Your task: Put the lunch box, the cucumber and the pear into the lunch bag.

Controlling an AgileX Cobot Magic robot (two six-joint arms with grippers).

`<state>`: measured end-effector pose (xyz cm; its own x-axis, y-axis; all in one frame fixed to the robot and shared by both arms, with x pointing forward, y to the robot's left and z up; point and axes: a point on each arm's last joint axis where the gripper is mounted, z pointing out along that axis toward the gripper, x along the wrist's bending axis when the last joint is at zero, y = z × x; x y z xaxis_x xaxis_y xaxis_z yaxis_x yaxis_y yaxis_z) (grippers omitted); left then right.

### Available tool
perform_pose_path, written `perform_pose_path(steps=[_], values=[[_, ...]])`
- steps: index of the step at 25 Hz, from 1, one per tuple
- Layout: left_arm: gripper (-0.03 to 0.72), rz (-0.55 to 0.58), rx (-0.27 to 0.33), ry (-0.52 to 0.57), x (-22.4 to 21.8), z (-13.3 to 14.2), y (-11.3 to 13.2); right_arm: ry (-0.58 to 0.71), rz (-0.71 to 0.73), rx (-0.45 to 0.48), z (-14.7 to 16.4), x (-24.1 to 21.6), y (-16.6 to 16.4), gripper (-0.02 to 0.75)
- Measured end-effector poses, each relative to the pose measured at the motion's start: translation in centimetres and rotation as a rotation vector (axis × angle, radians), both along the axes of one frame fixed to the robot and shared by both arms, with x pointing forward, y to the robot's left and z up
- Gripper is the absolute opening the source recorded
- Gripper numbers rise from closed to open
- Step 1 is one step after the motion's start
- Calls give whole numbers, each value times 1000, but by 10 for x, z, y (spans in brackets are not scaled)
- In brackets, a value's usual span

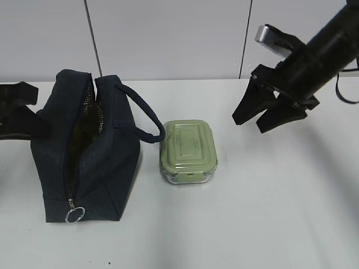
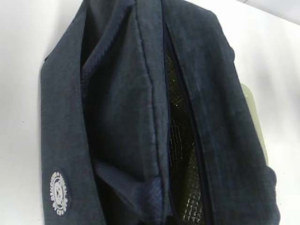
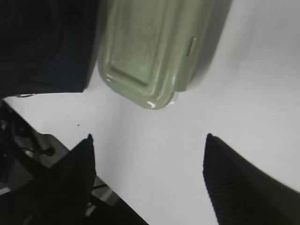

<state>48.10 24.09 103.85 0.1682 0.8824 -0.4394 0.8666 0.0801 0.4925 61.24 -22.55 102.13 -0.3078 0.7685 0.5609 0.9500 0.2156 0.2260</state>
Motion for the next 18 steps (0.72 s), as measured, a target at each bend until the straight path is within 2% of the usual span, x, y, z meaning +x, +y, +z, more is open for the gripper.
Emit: perform_pose_path(steps=[4,6,13,18], values=[[-13,-1,0,1,0,0,0,-11,-15,184,-20,-7,-6,554],[-13,-1,0,1,0,0,0,-24,-17,233,-29,-6,-8,554],[-13,-2,0,2,0,0,0,-48,-62,342,-55,10,-4,554],[-13,-2,-1,3,0,0,0,-61,-113,341,-73,19,-5,554]])
